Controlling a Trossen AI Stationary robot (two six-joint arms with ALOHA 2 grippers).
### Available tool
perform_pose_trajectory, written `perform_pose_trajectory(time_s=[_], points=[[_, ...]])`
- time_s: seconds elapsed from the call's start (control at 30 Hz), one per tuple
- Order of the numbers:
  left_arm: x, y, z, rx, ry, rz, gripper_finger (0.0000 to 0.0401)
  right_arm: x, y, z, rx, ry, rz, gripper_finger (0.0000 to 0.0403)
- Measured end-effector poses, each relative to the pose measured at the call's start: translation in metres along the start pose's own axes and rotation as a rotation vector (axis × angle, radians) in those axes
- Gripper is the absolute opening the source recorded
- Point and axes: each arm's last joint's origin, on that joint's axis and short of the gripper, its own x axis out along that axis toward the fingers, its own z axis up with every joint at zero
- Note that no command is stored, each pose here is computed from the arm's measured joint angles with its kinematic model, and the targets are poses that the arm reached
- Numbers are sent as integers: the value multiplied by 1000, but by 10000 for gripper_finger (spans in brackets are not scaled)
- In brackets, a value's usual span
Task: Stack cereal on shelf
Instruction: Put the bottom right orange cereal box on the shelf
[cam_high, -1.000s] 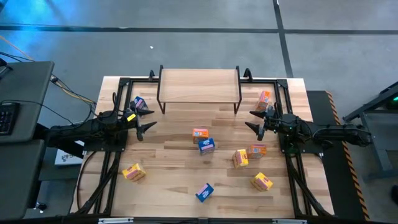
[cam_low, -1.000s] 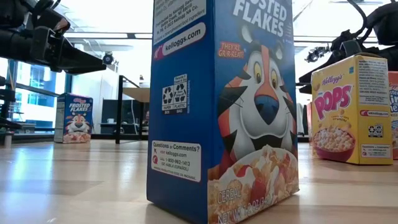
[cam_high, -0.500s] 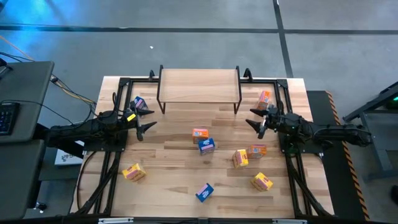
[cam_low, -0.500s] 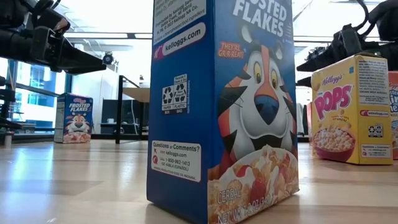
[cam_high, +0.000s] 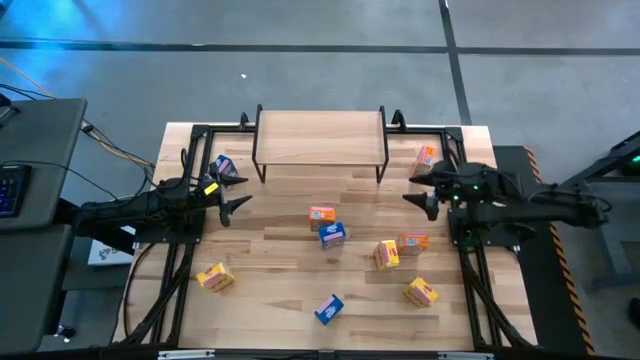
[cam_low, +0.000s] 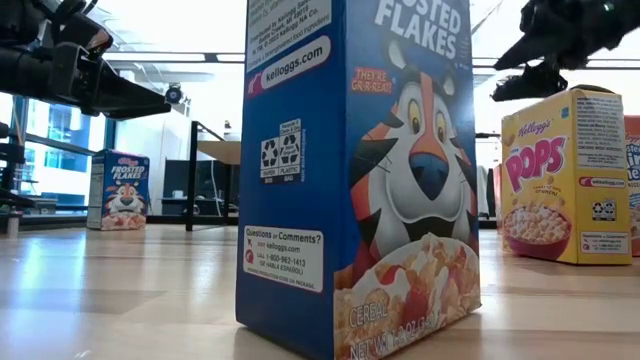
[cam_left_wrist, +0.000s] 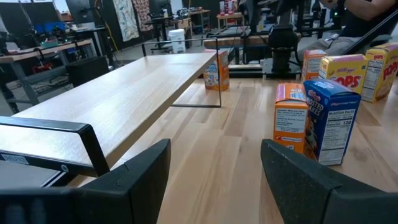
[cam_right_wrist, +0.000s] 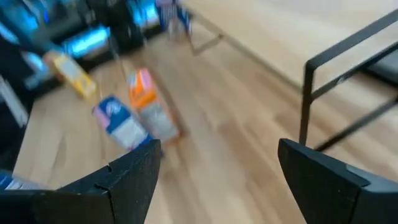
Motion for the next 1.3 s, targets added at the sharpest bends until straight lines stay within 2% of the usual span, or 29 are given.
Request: perform_pose_trajectory(time_s=[0.23, 0.33, 0.5, 0.67, 1.0, 1.3], points=[[0, 0, 0, 0, 0, 0, 241, 0, 25, 30, 8, 363, 19, 316], [0, 0, 0, 0, 0, 0, 241, 0, 39, 38, 1, 461, 28, 316], [0, 0, 0, 0, 0, 0, 241, 2, 62, 39, -43, 614, 43, 316], [0, 0, 0, 0, 0, 0, 241, 7, 75, 25, -113, 768, -12, 316], [0, 0, 0, 0, 0, 0, 241, 24, 92, 4, -243, 844, -119, 316], [0, 0, 0, 0, 0, 0, 241, 42, 100, -7, -285, 919, -164, 316]])
